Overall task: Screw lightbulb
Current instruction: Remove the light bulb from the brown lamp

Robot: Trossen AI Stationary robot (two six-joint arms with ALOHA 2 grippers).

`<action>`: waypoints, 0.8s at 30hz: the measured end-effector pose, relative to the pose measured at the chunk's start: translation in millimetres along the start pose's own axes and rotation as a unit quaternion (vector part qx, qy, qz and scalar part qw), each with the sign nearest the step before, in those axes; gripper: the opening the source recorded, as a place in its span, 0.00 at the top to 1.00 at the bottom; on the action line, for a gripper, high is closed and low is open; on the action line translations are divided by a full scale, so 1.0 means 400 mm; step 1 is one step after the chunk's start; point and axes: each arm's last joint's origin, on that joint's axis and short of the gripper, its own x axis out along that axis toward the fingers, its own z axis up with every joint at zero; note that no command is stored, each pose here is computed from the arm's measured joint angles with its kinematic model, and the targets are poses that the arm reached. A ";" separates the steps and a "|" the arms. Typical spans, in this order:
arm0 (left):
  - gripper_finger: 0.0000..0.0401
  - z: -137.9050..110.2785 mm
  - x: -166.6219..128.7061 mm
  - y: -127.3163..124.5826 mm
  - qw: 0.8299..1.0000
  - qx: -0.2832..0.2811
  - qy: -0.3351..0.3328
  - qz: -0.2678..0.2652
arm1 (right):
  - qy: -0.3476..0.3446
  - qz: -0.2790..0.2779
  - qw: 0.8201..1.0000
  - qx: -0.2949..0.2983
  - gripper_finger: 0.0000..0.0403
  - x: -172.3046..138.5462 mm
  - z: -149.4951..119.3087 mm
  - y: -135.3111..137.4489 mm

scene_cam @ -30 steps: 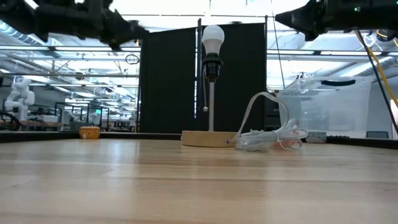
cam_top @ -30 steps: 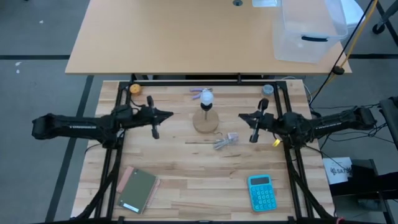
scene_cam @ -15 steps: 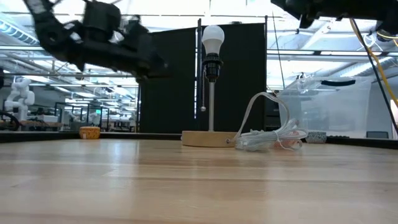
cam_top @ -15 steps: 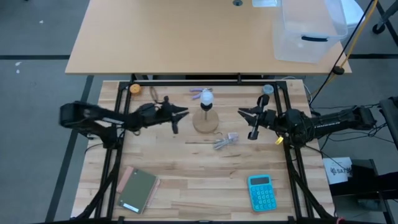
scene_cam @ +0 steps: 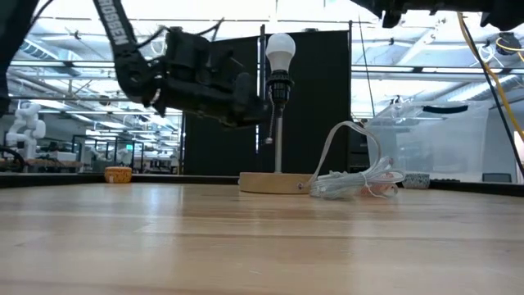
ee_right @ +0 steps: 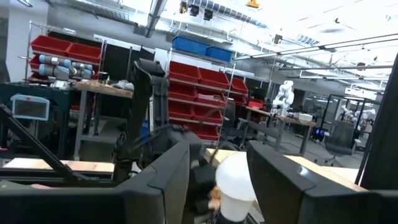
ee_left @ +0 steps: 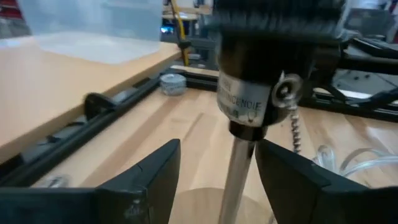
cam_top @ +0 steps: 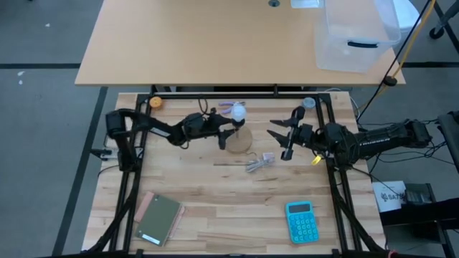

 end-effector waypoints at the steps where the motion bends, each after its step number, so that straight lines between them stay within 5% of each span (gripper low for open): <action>1: 0.46 -0.004 0.011 0.001 1.000 -0.003 0.003 -0.004 | -0.002 -0.001 1.000 0.000 0.61 0.002 0.003 0.000; 11: 0.50 -0.008 0.071 0.003 1.000 -0.012 -0.002 -0.024 | 0.004 0.000 1.000 0.012 0.60 0.004 0.001 0.001; 21: 0.89 -0.012 0.073 -0.018 1.000 -0.006 0.005 -0.030 | 0.011 -0.016 1.000 0.021 0.60 0.003 -0.001 -0.001; 24: 0.92 -0.013 0.073 -0.022 1.000 -0.001 0.009 -0.029 | 0.011 -0.016 0.999 0.026 0.60 0.003 -0.001 -0.001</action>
